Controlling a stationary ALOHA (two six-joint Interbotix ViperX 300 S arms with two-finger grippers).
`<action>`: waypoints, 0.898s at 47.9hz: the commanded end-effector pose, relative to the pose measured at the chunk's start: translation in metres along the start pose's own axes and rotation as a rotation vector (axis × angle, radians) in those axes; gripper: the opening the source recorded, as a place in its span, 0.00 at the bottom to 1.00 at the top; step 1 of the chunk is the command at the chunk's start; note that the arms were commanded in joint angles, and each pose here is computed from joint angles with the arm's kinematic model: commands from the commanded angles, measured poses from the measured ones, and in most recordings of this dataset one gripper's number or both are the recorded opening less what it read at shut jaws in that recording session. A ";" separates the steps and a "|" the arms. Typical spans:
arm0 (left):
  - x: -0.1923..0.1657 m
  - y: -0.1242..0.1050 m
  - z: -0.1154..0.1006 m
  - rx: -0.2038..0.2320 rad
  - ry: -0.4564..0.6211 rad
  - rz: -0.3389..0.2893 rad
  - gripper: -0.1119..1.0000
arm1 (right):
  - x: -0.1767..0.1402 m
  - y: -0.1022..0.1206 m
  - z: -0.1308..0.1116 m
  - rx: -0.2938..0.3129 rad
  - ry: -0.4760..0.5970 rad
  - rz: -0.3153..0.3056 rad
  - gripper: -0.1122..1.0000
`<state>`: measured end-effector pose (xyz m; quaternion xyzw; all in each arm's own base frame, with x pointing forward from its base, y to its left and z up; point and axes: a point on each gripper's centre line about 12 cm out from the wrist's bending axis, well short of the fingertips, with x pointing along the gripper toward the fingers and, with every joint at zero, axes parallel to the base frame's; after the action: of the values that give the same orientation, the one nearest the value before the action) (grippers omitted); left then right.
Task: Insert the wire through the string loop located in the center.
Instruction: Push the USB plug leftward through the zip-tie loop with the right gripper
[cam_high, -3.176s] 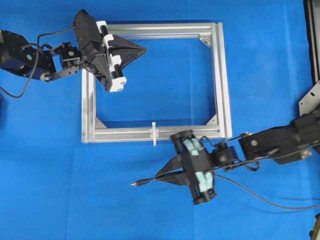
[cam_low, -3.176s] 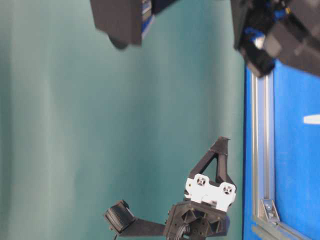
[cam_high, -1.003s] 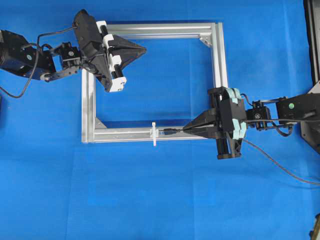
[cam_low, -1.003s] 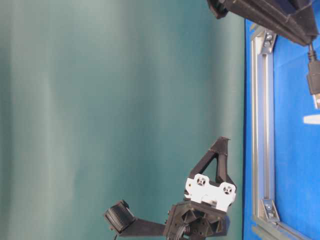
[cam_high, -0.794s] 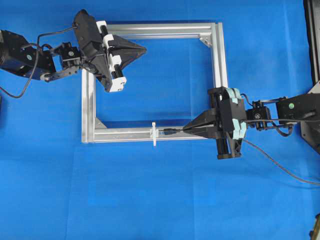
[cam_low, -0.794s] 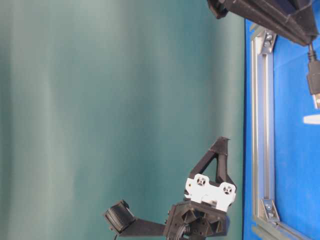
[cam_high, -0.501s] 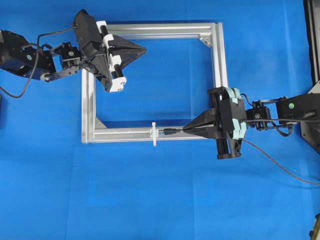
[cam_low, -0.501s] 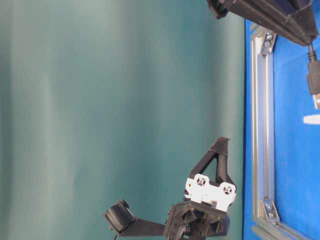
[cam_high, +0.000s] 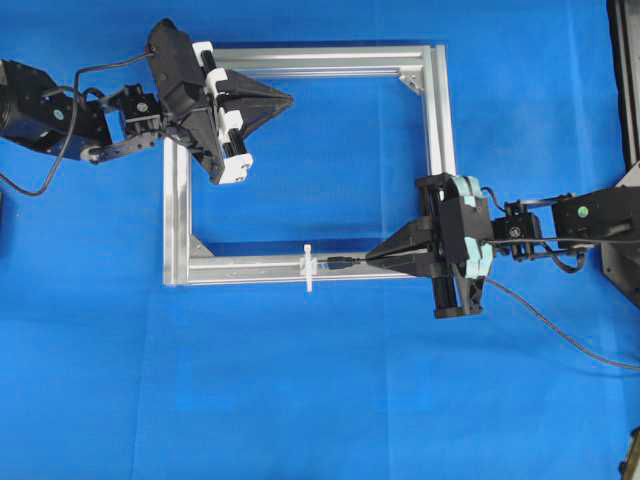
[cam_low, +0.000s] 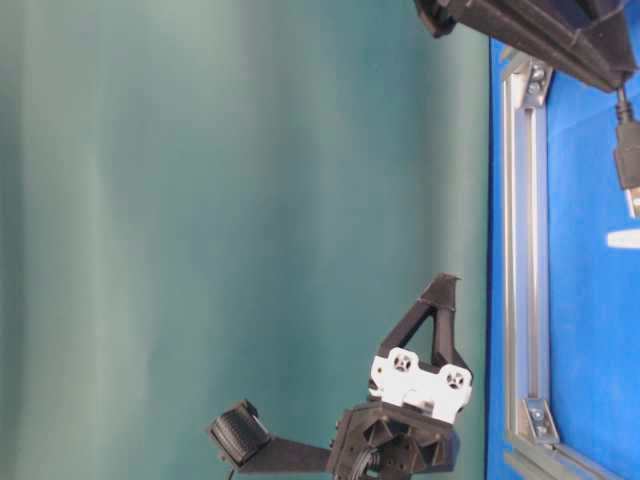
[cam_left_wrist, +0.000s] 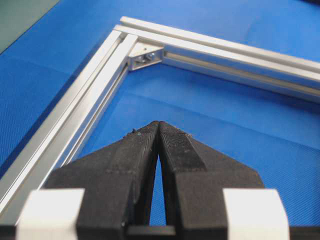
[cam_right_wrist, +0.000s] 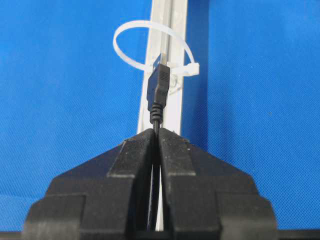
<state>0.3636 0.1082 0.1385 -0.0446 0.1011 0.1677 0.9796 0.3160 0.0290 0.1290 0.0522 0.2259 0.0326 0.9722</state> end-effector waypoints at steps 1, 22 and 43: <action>-0.002 -0.001 0.015 -0.001 -0.049 -0.004 0.10 | 0.001 0.001 0.010 0.000 -0.034 0.002 0.09; -0.002 -0.001 0.015 -0.001 -0.049 -0.004 0.10 | 0.024 0.001 0.016 0.000 -0.031 0.002 0.09; -0.002 -0.001 0.015 0.000 -0.049 -0.005 0.10 | 0.061 0.003 0.029 -0.001 -0.031 0.003 0.09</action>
<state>0.3636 0.1082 0.1379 -0.0446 0.1019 0.1677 0.9795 0.3732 0.0341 0.1196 0.0521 0.2259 0.0325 0.9722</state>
